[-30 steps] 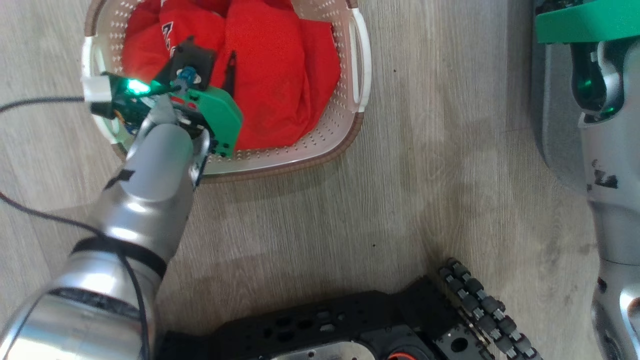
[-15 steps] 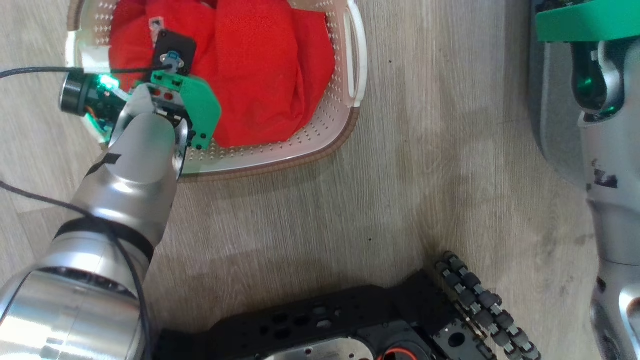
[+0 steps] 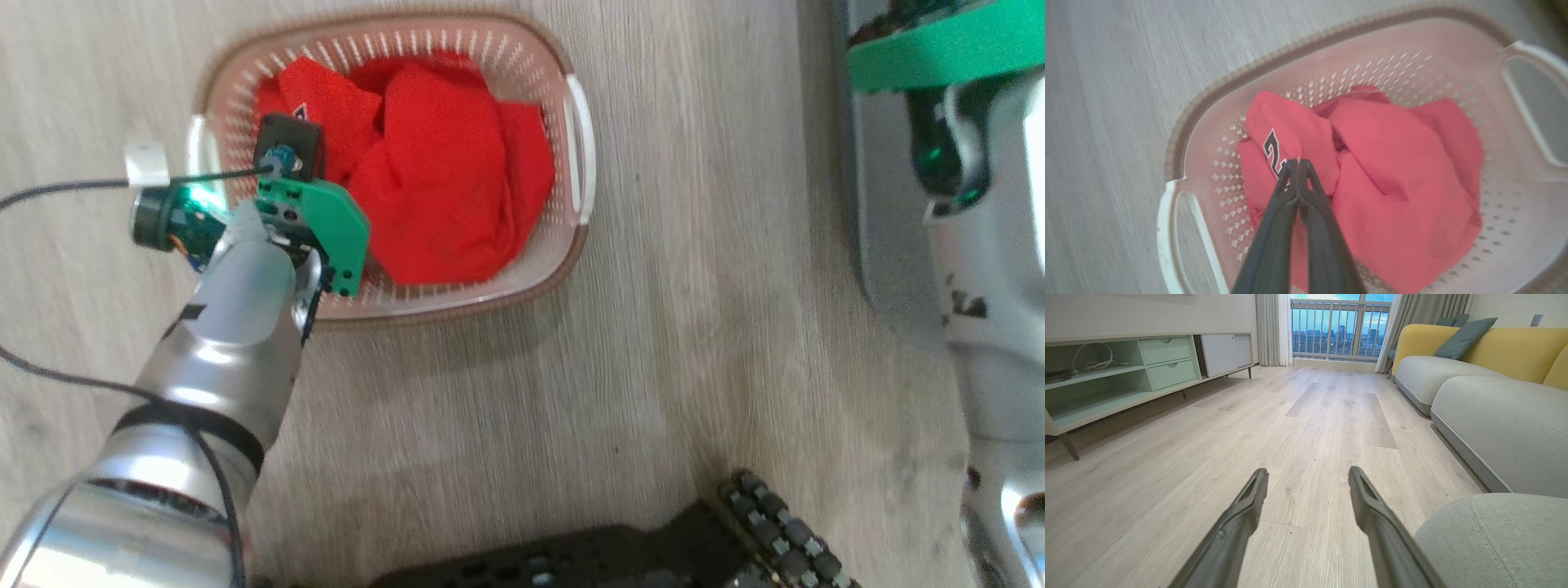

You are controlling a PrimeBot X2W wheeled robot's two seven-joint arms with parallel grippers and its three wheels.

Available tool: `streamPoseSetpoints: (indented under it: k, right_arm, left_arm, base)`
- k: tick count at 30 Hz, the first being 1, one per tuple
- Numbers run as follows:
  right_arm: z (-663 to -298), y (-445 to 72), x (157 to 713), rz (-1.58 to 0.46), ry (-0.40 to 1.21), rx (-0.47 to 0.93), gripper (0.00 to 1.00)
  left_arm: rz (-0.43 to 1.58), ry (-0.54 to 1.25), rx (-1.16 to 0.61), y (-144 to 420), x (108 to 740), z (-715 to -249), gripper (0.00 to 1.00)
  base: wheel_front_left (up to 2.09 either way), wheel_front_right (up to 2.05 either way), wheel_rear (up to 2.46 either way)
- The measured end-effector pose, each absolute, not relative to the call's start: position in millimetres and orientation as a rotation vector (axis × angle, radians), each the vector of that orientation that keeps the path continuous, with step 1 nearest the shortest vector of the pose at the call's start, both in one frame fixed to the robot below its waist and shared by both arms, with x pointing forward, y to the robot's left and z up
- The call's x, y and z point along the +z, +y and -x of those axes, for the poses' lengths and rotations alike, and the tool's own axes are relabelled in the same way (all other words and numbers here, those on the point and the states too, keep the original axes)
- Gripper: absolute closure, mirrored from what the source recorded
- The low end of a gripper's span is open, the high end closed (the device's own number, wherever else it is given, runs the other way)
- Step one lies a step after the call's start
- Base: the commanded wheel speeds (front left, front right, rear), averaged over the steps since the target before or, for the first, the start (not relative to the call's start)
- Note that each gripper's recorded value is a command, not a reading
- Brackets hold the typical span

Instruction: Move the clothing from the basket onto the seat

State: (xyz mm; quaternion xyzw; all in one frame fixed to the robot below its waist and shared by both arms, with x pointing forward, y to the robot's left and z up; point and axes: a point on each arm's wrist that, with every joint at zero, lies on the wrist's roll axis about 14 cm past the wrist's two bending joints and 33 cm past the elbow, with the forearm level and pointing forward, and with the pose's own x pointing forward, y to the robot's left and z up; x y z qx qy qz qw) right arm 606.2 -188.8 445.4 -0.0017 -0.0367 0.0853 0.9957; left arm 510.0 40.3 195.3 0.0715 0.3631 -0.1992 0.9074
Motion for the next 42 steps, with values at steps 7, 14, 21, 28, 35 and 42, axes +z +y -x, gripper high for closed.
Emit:
streamPoseSetpoints:
  k: [7, 14, 21, 28, 35, 42]
  right_arm:
    - [-579, -184, 474, -0.004, -0.075, 0.178, 0.00]
    - [-550, -177, 501, -0.014, -0.089, 0.187, 0.00]
    - [-519, -169, 517, -0.031, -0.091, 0.199, 0.00]
    - [-495, -160, 528, -0.043, -0.097, 0.218, 0.00]
    - [-484, -155, 535, -0.051, -0.106, 0.226, 0.00]
    - [-476, -157, 536, -0.065, -0.106, 0.215, 0.00]
  left_arm:
    - [-0.051, 0.605, -0.392, 34, 265, -517, 1.00]
    - [-0.006, 0.443, -0.376, 34, 337, -516, 1.00]
    - [0.025, 0.251, -0.387, 32, 416, -515, 1.00]
    - [0.064, 0.001, -0.413, 24, 513, -519, 1.00]
    - [0.080, -0.221, -0.461, 11, 598, -517, 1.00]
    - [0.078, -0.472, -0.522, -6, 690, -508, 1.00]
  base:
    - [0.00, 0.00, 0.00]
    - [0.00, 0.00, 0.00]
    - [0.00, 0.00, 0.00]
    - [0.00, 0.00, 0.00]
    - [0.00, 0.00, 0.00]
    - [0.00, 0.00, 0.00]
